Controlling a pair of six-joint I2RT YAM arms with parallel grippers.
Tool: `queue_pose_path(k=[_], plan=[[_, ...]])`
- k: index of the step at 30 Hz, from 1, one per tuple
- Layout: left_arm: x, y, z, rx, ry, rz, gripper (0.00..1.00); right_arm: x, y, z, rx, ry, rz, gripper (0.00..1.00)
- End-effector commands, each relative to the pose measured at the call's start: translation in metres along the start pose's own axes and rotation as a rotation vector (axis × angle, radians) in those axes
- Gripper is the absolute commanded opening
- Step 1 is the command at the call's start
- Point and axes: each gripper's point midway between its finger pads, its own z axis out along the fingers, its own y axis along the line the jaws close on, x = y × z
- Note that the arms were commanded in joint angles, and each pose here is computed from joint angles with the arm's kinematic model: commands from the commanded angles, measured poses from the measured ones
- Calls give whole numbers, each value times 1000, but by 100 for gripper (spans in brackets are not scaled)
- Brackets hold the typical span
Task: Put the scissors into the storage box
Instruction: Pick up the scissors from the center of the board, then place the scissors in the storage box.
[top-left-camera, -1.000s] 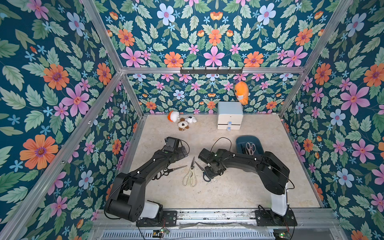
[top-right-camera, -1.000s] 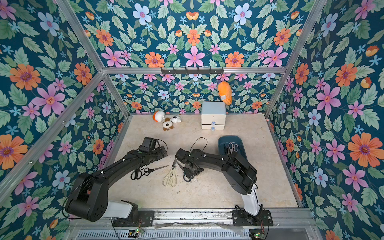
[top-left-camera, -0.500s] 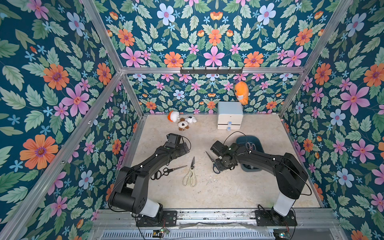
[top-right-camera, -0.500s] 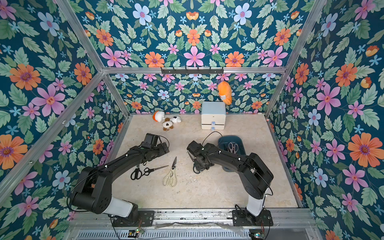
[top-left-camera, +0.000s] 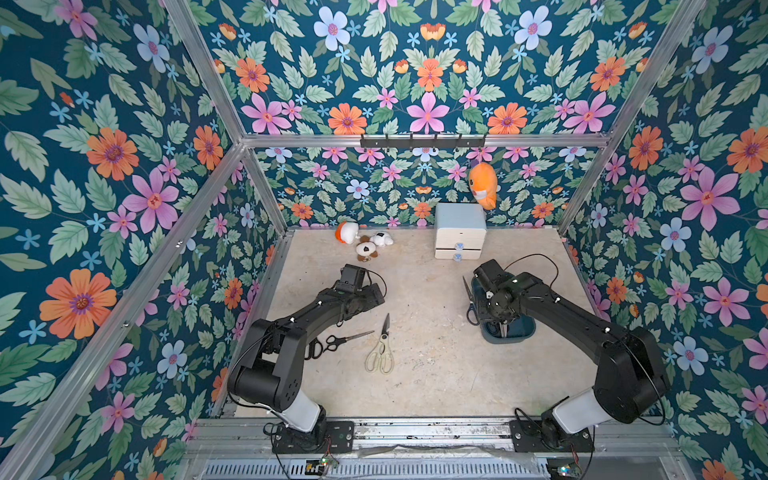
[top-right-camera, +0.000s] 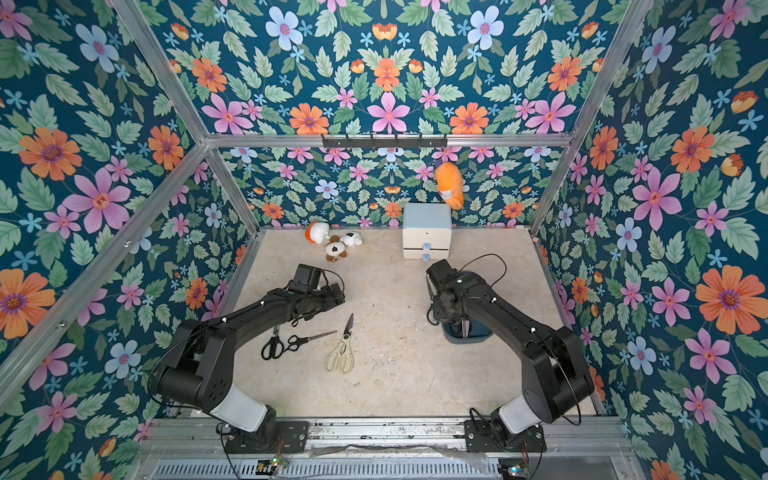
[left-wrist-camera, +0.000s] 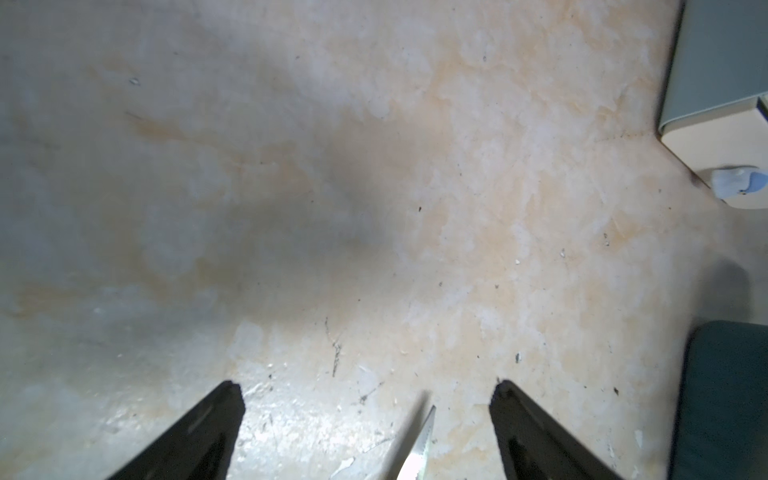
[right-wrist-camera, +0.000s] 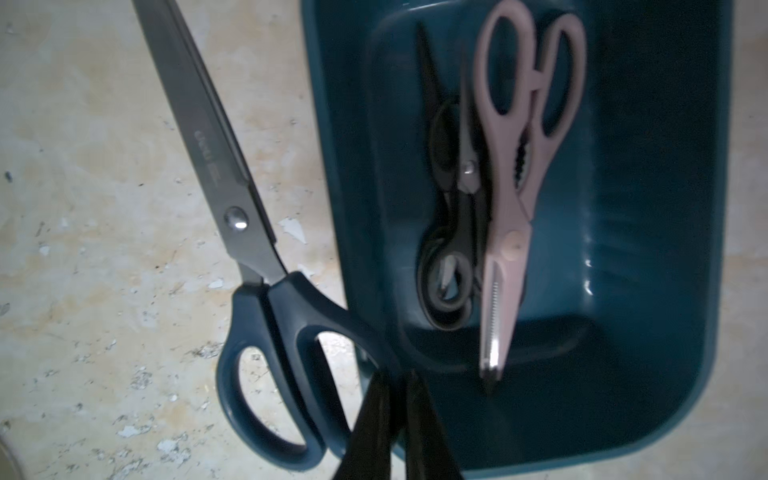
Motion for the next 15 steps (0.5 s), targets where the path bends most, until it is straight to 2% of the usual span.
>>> queue_pose_path(k=[1, 9, 15], plan=[[1, -5, 1, 21, 11, 8, 98, 2, -20, 1, 42, 21, 14, 0], [0, -7, 3, 20, 17, 19, 98, 7, -49, 15, 114, 58, 65, 0], [-2, -9, 3, 15, 19, 31, 98, 10, -53, 32, 123, 97, 65, 0]])
